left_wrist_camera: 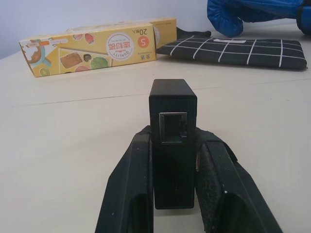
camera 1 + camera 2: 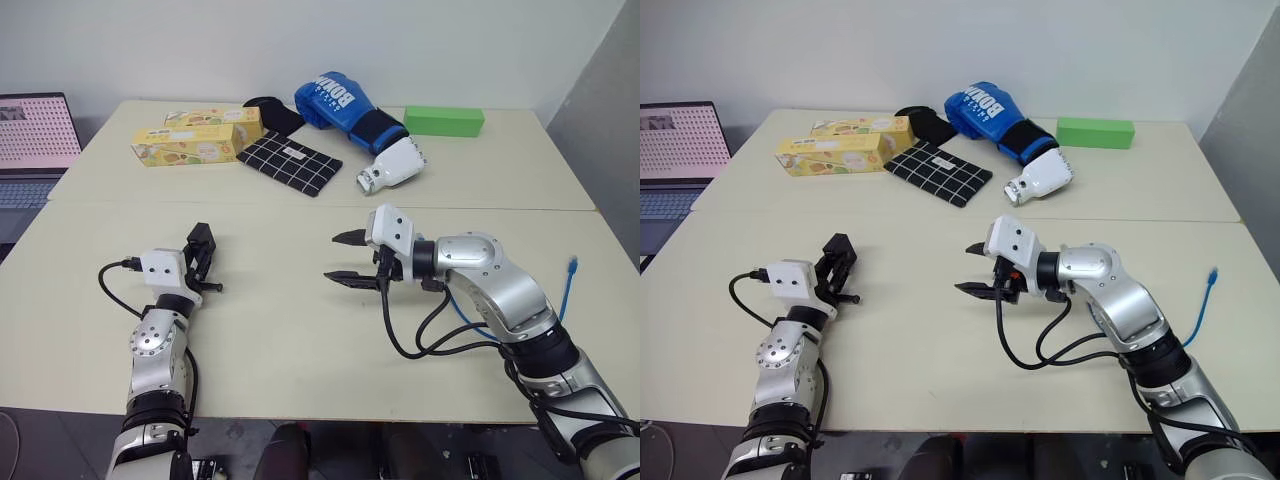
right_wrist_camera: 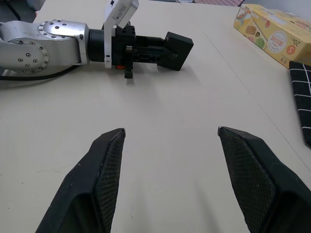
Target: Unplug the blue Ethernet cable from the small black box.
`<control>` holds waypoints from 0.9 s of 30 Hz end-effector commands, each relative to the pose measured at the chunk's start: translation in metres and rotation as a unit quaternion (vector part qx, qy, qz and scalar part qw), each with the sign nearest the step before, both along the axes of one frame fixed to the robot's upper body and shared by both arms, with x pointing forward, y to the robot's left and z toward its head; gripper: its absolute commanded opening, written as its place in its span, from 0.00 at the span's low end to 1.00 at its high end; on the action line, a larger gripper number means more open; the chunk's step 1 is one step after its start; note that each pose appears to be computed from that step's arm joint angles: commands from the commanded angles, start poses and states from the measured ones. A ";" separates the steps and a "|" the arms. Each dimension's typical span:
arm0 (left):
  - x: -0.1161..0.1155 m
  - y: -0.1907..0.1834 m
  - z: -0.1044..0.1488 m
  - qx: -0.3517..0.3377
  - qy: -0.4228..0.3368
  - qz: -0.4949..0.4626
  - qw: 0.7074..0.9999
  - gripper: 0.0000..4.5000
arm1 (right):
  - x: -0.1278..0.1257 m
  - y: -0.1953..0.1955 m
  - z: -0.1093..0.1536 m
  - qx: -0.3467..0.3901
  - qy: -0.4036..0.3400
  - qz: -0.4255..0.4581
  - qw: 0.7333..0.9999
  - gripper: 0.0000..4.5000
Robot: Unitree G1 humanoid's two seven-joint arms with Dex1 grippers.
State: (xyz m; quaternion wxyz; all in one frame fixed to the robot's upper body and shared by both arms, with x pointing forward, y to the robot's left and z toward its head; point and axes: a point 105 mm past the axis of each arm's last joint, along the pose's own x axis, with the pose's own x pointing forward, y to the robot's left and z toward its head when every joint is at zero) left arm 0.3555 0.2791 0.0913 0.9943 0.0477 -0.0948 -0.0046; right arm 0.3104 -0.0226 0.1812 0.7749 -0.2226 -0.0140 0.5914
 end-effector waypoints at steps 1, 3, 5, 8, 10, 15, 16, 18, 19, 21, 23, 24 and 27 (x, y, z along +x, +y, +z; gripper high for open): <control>-0.003 0.004 -0.012 -0.037 0.011 0.011 0.999 0.17 | 0.000 0.001 0.012 0.001 -0.021 0.004 1.000 0.72; -0.005 0.004 -0.017 -0.045 0.019 0.008 0.999 0.35 | 0.000 0.001 0.012 0.000 -0.020 0.003 1.000 0.72; -0.006 0.003 -0.019 -0.048 0.024 0.001 0.999 0.47 | 0.000 0.000 0.012 -0.001 -0.019 0.002 1.000 0.72; -0.008 0.005 -0.018 -0.050 0.026 0.001 0.998 0.63 | 0.000 0.000 0.012 0.000 -0.019 0.001 1.000 0.72; -0.012 0.007 -0.018 -0.050 0.033 0.006 0.998 0.71 | 0.000 0.000 0.013 0.001 -0.018 0.000 1.000 0.72; -0.030 0.014 -0.019 -0.038 0.085 0.025 0.995 0.85 | -0.002 -0.004 0.013 0.006 -0.008 -0.007 1.000 0.72; -0.037 0.012 -0.015 -0.038 0.100 0.013 0.994 0.85 | -0.003 -0.009 0.012 0.009 -0.002 -0.014 1.000 0.72; -0.053 0.008 -0.005 -0.017 0.134 -0.022 0.991 0.85 | -0.004 -0.021 0.011 0.013 0.012 -0.029 0.999 0.72; -0.057 0.006 -0.002 -0.012 0.146 -0.034 0.989 0.85 | -0.005 -0.024 0.011 0.014 0.017 -0.033 0.999 0.72; -0.066 0.006 0.006 0.021 0.165 -0.053 0.985 0.85 | -0.007 -0.034 0.011 0.018 0.027 -0.041 0.999 0.72; -0.073 0.014 0.021 0.031 0.167 -0.056 0.984 0.85 | -0.008 -0.046 0.010 0.019 0.037 -0.054 0.998 0.72; -0.075 0.016 0.031 0.035 0.162 -0.060 0.984 0.85 | -0.007 -0.055 0.008 0.017 0.041 -0.064 0.997 0.72; -0.077 0.012 0.051 0.069 0.153 -0.088 0.982 0.85 | -0.005 -0.076 0.007 0.010 0.050 -0.088 0.995 0.72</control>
